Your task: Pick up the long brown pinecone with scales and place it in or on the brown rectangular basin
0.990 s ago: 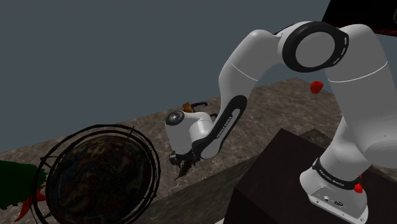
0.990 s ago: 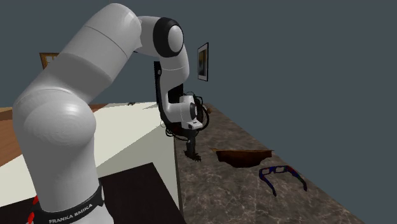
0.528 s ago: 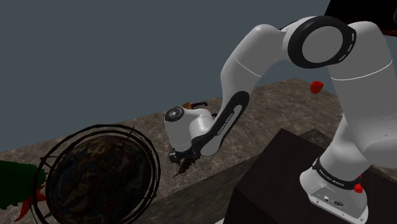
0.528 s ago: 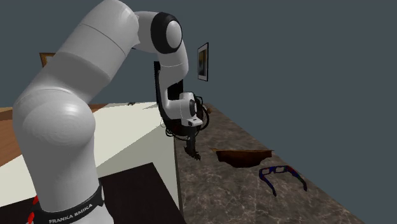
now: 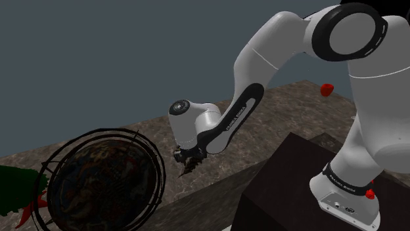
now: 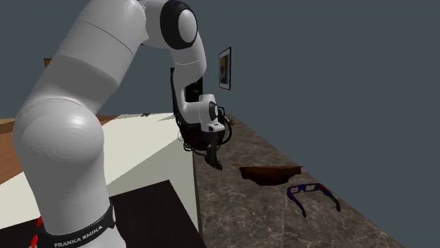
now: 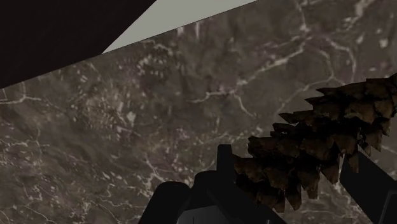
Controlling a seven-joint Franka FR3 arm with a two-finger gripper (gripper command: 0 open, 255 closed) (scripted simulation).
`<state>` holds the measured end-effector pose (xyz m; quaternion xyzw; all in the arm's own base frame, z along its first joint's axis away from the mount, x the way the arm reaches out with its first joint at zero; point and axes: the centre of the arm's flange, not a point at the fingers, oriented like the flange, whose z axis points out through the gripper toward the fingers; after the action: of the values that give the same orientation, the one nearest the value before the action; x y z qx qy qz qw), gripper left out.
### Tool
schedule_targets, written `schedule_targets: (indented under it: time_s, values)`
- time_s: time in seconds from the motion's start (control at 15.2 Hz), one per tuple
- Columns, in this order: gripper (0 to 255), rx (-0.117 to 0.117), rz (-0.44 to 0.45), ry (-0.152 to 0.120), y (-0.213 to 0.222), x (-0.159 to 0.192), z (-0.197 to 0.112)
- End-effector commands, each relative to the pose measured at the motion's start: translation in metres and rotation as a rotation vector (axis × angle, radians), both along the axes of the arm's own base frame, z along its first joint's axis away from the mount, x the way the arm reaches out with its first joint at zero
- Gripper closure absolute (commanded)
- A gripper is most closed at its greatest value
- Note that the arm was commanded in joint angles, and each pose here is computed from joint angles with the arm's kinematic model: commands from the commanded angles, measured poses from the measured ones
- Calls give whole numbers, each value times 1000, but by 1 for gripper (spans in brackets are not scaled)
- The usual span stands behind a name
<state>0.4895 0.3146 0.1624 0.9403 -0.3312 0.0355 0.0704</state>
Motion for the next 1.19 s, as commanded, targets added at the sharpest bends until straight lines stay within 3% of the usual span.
schedule_targets:
  time_s: [0.0,1.12]
  values:
    - [255,0,0,0,1,-1,12]
    - [255,0,0,0,1,-1,101]
